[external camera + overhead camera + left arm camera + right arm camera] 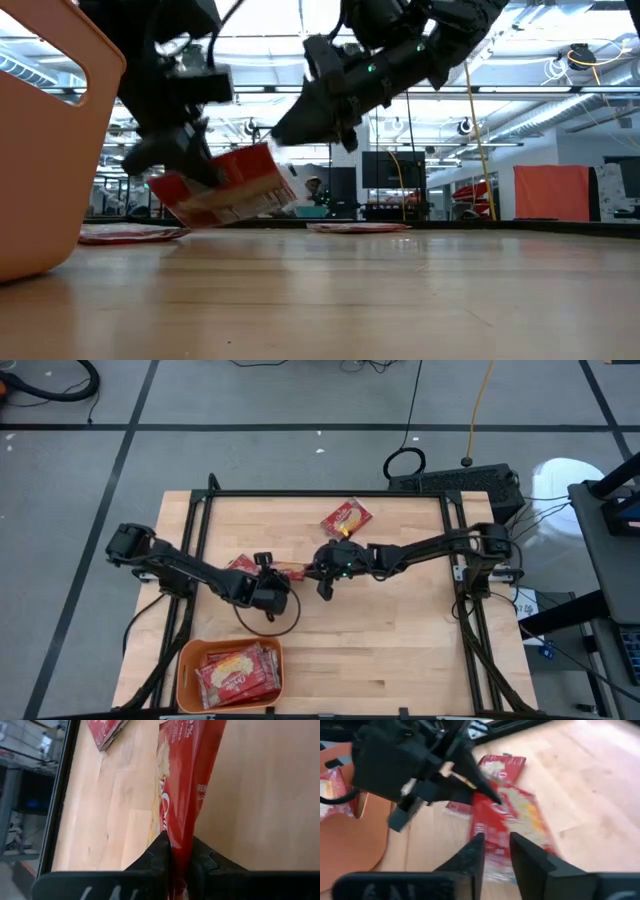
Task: Sort popcorn bags into baskets
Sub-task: Put the popcorn bag into the orange bin
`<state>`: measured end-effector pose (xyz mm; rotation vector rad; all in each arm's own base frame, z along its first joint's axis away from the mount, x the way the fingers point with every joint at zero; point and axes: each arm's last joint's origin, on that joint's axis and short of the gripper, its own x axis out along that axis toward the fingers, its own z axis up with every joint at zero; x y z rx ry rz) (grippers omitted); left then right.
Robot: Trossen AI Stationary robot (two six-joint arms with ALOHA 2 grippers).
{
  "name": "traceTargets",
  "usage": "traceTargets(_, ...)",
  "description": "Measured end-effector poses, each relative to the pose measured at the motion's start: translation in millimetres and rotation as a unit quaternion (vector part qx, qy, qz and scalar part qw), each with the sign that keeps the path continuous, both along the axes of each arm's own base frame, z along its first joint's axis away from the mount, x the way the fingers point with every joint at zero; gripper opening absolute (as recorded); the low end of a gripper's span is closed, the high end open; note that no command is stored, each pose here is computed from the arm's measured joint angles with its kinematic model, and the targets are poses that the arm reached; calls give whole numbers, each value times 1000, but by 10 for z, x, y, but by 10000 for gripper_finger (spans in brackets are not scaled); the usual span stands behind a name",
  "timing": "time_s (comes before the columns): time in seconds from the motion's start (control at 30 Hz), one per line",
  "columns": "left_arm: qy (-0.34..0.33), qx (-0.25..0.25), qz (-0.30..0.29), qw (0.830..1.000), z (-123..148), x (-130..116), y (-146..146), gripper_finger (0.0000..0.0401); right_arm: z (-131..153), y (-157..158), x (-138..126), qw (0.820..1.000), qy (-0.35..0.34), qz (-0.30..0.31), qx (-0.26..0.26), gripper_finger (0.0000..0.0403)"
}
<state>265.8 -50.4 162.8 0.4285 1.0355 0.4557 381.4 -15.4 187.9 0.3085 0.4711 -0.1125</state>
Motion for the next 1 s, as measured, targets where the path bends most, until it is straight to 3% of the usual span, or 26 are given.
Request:
traceTargets(0.27,7,-46,-7,999,432,-192,-98,34,313,180,-125,998,-18,8,-56,131)
traceTargets(0.47,31,-82,-13,996,873,-316,-245,29,212,439,-237,991,-48,57,-110,131)
traceTargets(0.63,46,-126,-12,991,1230,-409,-384,24,102,668,-350,983,-91,90,-130,113)
traceTargets(0.77,45,-158,-16,986,1451,-469,-509,37,101,860,-522,979,-82,93,-159,82)
traceTargets(1.0,33,-214,-14,976,1699,-601,-692,25,177,1125,-961,973,-94,128,-168,16)
